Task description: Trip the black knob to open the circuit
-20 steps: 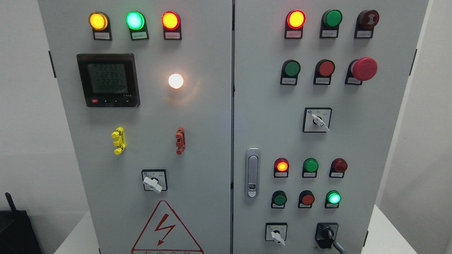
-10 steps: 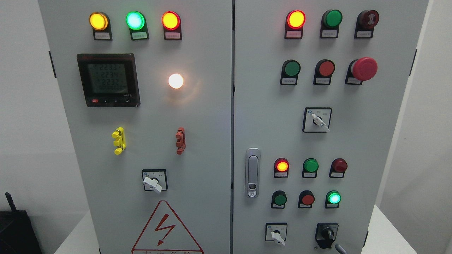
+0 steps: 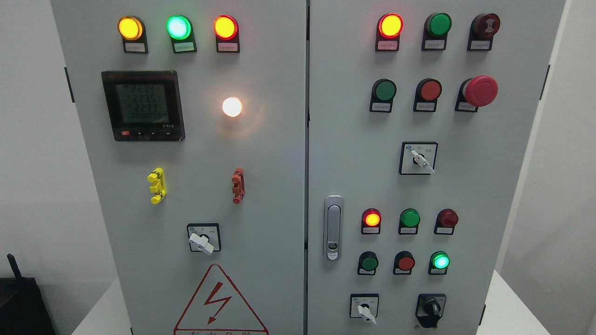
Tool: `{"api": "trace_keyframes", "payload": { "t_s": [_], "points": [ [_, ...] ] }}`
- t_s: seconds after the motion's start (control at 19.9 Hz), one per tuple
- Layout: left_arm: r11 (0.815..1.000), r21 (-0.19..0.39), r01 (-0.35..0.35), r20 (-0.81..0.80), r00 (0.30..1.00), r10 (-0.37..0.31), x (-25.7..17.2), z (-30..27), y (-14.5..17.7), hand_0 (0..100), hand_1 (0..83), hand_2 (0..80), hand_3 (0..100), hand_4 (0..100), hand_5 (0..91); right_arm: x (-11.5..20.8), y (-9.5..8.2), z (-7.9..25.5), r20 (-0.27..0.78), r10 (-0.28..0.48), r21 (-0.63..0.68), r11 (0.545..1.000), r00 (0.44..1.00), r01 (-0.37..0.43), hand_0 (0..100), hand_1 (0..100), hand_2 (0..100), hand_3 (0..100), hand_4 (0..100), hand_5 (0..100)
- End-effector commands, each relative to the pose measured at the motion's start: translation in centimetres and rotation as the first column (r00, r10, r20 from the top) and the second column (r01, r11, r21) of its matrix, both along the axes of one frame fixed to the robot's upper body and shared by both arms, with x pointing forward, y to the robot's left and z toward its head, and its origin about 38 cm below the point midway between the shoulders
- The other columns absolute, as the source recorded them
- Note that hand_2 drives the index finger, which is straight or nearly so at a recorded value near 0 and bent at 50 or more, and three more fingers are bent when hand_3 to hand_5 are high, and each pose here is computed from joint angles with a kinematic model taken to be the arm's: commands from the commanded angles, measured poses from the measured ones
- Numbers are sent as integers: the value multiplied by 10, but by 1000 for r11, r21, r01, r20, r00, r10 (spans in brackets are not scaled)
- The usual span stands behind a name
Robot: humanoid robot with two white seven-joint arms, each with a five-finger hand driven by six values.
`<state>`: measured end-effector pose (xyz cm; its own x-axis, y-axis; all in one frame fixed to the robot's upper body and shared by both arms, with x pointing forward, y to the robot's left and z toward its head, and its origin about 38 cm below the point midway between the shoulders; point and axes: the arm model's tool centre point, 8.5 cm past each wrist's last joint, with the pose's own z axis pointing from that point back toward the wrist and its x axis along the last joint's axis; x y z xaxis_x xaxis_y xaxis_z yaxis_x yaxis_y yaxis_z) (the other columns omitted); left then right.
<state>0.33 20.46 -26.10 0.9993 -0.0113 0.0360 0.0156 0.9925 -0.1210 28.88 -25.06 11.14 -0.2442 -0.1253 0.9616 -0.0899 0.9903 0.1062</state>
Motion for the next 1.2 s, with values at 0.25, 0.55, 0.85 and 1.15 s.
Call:
{"api": "trace_keyframes", "payload": {
  "t_s": [0.25, 0.55, 0.85, 1.15],
  "points": [
    [1000, 2, 0, 25, 1000, 0, 9, -1, 1, 120, 389, 0, 0, 0, 0, -51, 8, -6, 16, 61, -28, 998, 998, -61, 0, 0, 0, 5, 0, 42],
    [1000, 2, 0, 25, 1000, 0, 9, -1, 1, 120, 389, 0, 0, 0, 0, -56, 10, -9, 5, 64, -22, 998, 998, -63, 0, 0, 0, 0, 0, 0],
    [1000, 2, 0, 25, 1000, 0, 9, -1, 1, 120, 389, 0, 0, 0, 0, -55, 9, -10, 1, 59, -22, 998, 998, -59, 0, 0, 0, 0, 0, 0],
    [1000, 2, 0, 24, 1000, 0, 9, -1, 1, 120, 389, 0, 0, 0, 0, -50, 4, -12, -2, 51, -31, 998, 999, -51, 0, 0, 0, 0, 0, 0]
  ]
}}
